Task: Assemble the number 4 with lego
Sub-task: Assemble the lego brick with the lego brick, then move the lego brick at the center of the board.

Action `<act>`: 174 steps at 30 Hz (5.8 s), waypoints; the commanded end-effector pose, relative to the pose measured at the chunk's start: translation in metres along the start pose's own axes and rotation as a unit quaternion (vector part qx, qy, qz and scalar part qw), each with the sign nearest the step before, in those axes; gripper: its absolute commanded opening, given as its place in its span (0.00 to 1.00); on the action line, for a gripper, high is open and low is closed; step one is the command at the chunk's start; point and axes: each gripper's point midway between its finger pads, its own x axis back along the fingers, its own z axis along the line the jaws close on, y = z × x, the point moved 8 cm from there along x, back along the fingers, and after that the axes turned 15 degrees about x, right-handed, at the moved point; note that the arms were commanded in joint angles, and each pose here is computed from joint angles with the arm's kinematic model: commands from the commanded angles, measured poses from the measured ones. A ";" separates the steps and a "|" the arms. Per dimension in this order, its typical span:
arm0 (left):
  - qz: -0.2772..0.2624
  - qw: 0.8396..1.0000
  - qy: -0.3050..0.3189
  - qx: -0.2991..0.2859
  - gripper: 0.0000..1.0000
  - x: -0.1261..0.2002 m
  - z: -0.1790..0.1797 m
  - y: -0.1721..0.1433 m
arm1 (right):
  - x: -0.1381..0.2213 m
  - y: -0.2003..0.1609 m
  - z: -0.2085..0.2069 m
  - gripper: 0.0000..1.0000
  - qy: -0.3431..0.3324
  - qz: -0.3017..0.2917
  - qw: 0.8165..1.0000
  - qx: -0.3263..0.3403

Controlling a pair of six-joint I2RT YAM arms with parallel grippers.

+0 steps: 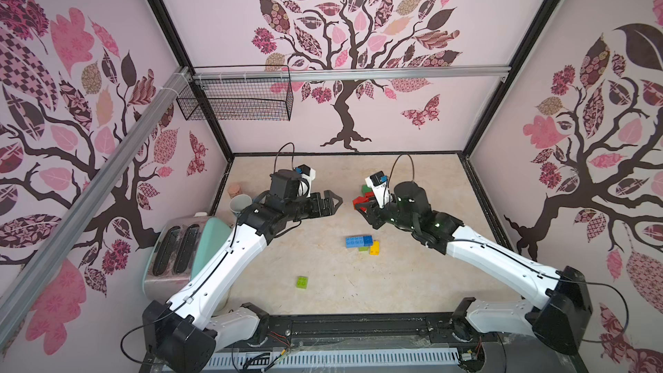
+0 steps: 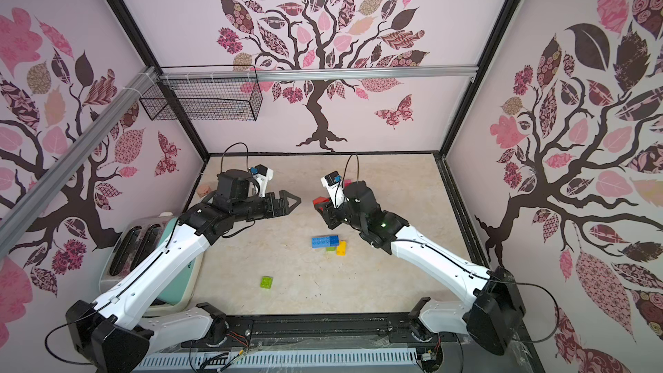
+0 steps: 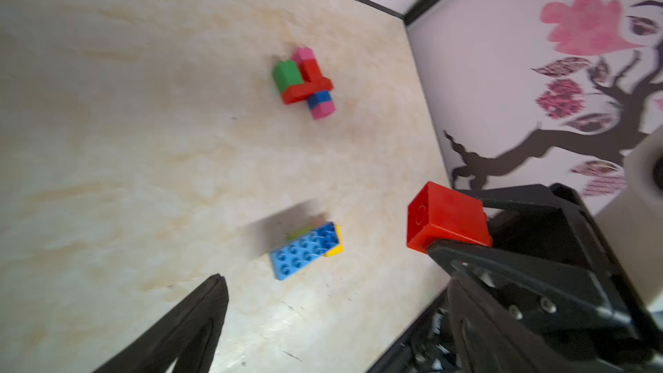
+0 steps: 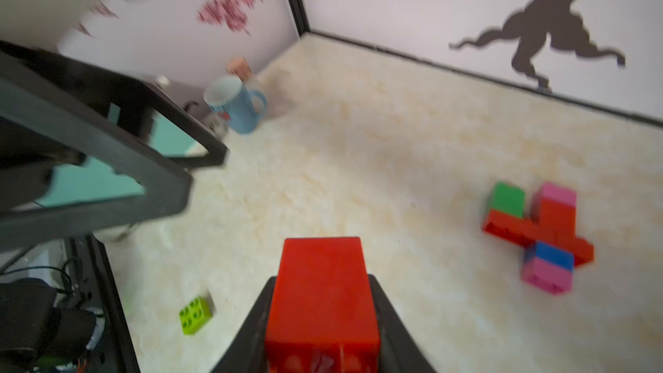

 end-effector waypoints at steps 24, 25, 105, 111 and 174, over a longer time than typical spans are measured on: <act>-0.055 0.976 0.200 -0.073 0.98 -0.003 0.072 -0.019 | -0.054 -0.067 0.003 0.00 0.233 0.362 0.812 0.395; -0.058 0.974 0.205 -0.074 0.98 -0.002 0.074 -0.019 | -0.056 -0.066 0.002 0.00 0.230 0.364 0.810 0.398; -0.120 0.967 0.210 -0.076 0.98 0.026 0.078 -0.017 | -0.111 -0.156 0.018 0.05 0.238 0.489 0.731 0.413; -0.115 0.968 0.208 -0.075 0.98 0.024 0.078 -0.018 | -0.112 -0.128 0.022 0.12 0.236 0.439 0.758 0.422; 0.258 0.907 0.293 0.156 0.48 -0.047 0.160 -0.191 | 0.084 -0.034 -0.029 0.99 -0.331 -0.158 0.928 0.062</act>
